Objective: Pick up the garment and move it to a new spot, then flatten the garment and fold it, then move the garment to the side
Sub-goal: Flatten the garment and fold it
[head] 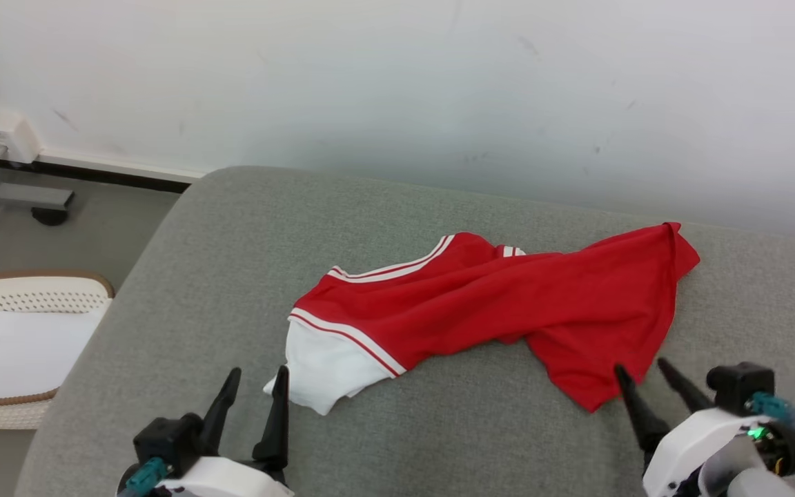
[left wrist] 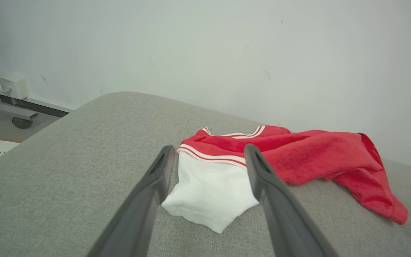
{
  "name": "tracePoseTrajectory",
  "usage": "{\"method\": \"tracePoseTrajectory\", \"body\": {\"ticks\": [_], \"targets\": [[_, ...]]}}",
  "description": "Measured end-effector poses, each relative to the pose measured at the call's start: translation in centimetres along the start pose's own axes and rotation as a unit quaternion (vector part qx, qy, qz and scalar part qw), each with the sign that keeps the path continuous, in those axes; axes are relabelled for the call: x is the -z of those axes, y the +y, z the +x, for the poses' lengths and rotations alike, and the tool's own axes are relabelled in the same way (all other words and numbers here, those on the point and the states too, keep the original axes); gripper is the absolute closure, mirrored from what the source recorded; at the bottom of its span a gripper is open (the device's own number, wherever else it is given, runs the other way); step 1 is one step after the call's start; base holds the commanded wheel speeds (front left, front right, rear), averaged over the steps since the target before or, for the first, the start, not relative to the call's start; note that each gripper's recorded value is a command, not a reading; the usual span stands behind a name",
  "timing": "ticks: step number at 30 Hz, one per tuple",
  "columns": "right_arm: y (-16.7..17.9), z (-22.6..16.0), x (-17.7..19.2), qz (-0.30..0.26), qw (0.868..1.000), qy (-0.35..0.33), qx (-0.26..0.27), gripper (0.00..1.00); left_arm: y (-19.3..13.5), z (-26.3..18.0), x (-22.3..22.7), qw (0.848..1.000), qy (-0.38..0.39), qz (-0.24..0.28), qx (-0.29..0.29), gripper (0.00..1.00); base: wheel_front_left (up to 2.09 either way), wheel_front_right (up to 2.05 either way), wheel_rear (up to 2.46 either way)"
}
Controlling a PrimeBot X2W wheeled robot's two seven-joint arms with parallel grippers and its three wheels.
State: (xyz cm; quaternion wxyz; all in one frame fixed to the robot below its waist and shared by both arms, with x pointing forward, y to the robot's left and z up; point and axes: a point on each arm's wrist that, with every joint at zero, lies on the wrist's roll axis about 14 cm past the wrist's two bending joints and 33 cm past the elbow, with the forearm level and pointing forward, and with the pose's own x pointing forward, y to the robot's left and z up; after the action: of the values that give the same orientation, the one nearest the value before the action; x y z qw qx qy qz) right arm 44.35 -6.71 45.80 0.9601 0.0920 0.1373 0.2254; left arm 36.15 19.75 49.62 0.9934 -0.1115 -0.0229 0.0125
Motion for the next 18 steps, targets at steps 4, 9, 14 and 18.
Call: {"method": "tracePoseTrajectory", "body": {"ticks": [4, 9, 14, 18], "targets": [[2.3, -0.4, 3.3, 0.013, 0.999, 0.047, -0.021, 0.0, 0.5, -0.4, 0.0, 1.0, 0.0, 0.001, -0.007, 0.0, 0.0, 0.0, 0.0], [4.5, -0.3, 5.9, 0.013, 0.995, 0.088, -0.042, 0.0, 1.3, -0.8, 0.2, 1.0, 0.003, 0.001, -0.019, 0.0, 0.0, 0.0, 0.0], [4.7, -0.1, 7.8, 0.012, 0.992, 0.122, -0.039, 0.0, 1.9, -1.1, 0.4, 1.0, 0.008, 0.002, -0.029, 0.0, 0.0, 0.0, 0.0], [4.4, 0.5, 8.1, 0.003, 0.991, 0.132, -0.033, 0.0, 2.3, -1.3, 0.6, 0.999, 0.01, 0.002, -0.035, 0.0, 0.0, 0.0, 0.0]]}}
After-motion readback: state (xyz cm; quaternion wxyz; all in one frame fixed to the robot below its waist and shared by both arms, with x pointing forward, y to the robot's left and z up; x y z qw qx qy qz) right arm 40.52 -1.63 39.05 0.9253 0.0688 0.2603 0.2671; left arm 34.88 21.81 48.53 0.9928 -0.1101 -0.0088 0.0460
